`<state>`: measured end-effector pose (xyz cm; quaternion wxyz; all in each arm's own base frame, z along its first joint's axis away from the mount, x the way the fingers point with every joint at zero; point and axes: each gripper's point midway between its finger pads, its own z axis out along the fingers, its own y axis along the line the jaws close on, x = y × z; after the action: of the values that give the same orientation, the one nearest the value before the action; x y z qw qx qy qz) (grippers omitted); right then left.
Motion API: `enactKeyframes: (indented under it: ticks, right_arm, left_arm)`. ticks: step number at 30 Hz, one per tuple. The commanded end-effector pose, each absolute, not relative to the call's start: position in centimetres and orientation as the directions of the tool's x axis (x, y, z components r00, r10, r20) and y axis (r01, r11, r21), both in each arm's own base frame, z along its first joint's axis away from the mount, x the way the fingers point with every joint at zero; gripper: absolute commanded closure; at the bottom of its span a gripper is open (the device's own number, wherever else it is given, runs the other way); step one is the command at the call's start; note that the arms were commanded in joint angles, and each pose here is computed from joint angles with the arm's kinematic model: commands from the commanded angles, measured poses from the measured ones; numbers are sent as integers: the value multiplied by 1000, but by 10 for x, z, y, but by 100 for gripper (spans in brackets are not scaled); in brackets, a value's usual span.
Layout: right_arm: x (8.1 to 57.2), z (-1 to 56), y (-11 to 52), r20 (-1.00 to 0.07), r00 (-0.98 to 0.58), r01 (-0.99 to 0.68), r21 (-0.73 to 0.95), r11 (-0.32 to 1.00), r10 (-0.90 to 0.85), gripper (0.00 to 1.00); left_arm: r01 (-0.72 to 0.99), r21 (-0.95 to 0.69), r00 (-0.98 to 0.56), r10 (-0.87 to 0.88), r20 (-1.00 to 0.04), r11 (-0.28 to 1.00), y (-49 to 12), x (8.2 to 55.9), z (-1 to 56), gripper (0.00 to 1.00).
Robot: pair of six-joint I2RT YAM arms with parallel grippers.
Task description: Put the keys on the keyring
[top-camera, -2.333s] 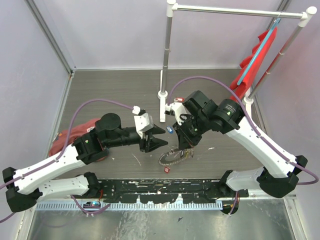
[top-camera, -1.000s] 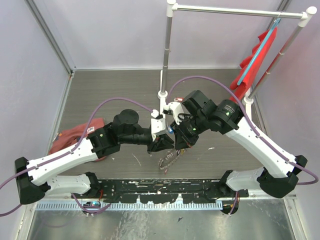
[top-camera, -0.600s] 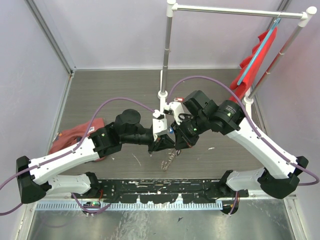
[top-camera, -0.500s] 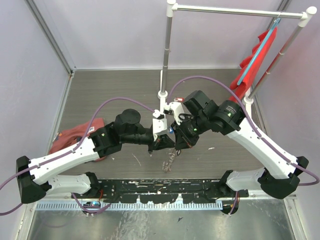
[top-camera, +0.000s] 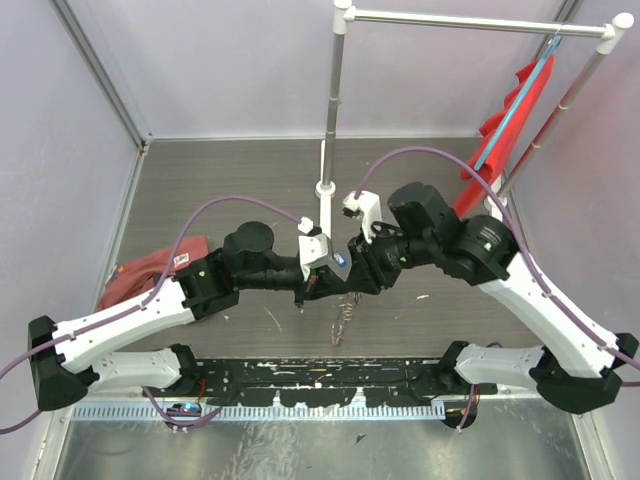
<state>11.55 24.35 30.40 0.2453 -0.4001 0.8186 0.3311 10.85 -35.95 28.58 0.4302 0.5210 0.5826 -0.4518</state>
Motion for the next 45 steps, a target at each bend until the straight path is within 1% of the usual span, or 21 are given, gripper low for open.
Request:
enactKeyframes:
  ticks: [1, 5, 7, 9, 11, 14, 17, 20, 22, 24, 27, 39, 41, 45]
  right_arm:
    - [131, 341, 251, -807, -514, -806, 339, 485, -291, 62]
    - [139, 354, 242, -849, -506, -759, 355, 545, -151, 60]
    - [140, 355, 241, -857, -506, -745, 379, 549, -95, 61]
    - [139, 355, 240, -863, -502, -738, 398, 545, -49, 63]
    - [137, 355, 240, -869, -493, -745, 407, 529, -26, 67]
    - [128, 354, 240, -885, -464, -784, 387, 485, -43, 72]
    - [115, 348, 242, -907, -407, -852, 336, 401, -105, 71]
    - [118, 347, 237, -931, -352, -865, 284, 413, -97, 67]
    - [119, 349, 236, -942, -322, -874, 260, 411, -90, 67]
    - [120, 350, 236, -947, -307, -880, 245, 407, -94, 69]
    - [121, 348, 238, -945, -306, -883, 238, 404, -114, 71]
    - [120, 341, 244, -940, -312, -893, 241, 380, -137, 70]
    - [119, 340, 247, -939, -315, -897, 246, 368, -140, 73]
    - [116, 339, 250, -936, -319, -904, 254, 344, -147, 82]
  left_arm:
    - [994, -76, -82, 71, -994, 82, -357, 109, 320, 100]
    - [988, -99, -102, 15, -995, 116, -353, 112, 327, 100]
    - [986, -105, -103, -16, -995, 126, -350, 112, 333, 100]
    - [985, -110, -105, -42, -994, 136, -348, 113, 337, 100]
    - [982, -115, -107, -62, -992, 147, -347, 114, 340, 100]
    - [981, -122, -110, -86, -990, 151, -346, 115, 345, 100]
    - [982, -124, -109, -104, -989, 142, -346, 113, 350, 100]
    - [984, -123, -109, -111, -988, 127, -347, 110, 353, 100]
    - [985, -121, -107, -113, -988, 119, -347, 109, 354, 100]
    - [986, -119, -106, -117, -987, 115, -346, 108, 357, 100]
    - [988, -115, -102, -121, -987, 107, -345, 106, 360, 100]
    - [991, -109, -98, -131, -987, 81, -345, 101, 366, 100]
    - [991, -107, -96, -132, -987, 81, -344, 101, 367, 100]
    - [991, -107, -95, -136, -986, 82, -344, 102, 368, 100]
